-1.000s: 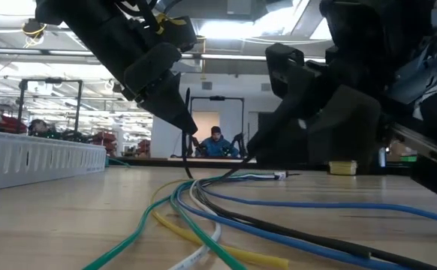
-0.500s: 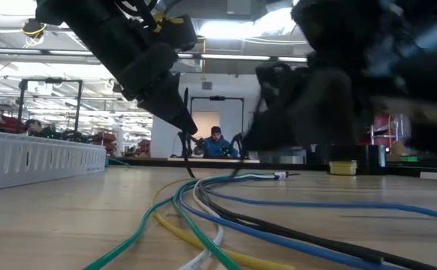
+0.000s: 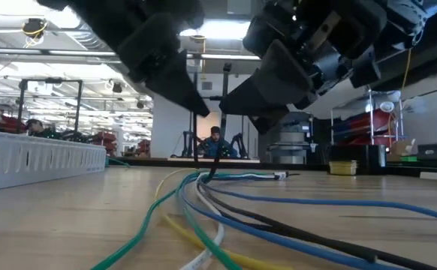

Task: Ziptie cables
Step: Wrap the colored cables with the black zip tie

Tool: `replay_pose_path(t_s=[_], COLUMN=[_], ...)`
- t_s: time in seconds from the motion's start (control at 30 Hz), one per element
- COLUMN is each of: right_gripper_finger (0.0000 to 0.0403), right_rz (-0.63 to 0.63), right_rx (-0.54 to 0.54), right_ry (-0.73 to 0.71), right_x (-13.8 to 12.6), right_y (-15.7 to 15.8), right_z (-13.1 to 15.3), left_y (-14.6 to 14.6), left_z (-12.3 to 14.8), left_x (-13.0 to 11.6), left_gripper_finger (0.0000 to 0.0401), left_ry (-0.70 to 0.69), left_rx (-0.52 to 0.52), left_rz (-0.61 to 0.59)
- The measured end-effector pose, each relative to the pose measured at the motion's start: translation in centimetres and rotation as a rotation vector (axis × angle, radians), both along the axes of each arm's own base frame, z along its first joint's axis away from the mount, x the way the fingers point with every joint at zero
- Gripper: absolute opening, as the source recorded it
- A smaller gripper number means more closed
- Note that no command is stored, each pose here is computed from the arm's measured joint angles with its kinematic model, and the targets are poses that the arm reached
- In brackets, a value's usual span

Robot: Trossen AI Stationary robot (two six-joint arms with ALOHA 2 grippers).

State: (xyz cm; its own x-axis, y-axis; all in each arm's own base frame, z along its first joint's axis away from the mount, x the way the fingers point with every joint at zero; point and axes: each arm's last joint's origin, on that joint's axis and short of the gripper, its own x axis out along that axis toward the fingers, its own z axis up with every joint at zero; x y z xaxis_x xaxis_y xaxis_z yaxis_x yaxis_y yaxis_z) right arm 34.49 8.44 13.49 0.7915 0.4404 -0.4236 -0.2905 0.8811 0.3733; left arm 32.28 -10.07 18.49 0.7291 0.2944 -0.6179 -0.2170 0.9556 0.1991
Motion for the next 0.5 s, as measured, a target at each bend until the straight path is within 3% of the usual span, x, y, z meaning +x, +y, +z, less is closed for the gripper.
replay_pose_path(t_s=[0.3, 0.5], right_gripper_finger=[0.0, 0.0], right_rz=[-0.039, -0.089], right_rx=[0.26, 0.361], right_ry=[0.055, 0.103], right_x=[0.5, 0.7], right_y=[-1.5, -2.7], right_z=[0.7, 0.8], left_y=[-0.2, -1.1], left_z=[-0.1, -1.5], left_x=[0.3, 2.7], left_gripper_finger=[0.0, 0.0], left_ry=[0.074, 0.139], left_rx=[0.094, 0.173], left_rz=[-0.057, -0.118])
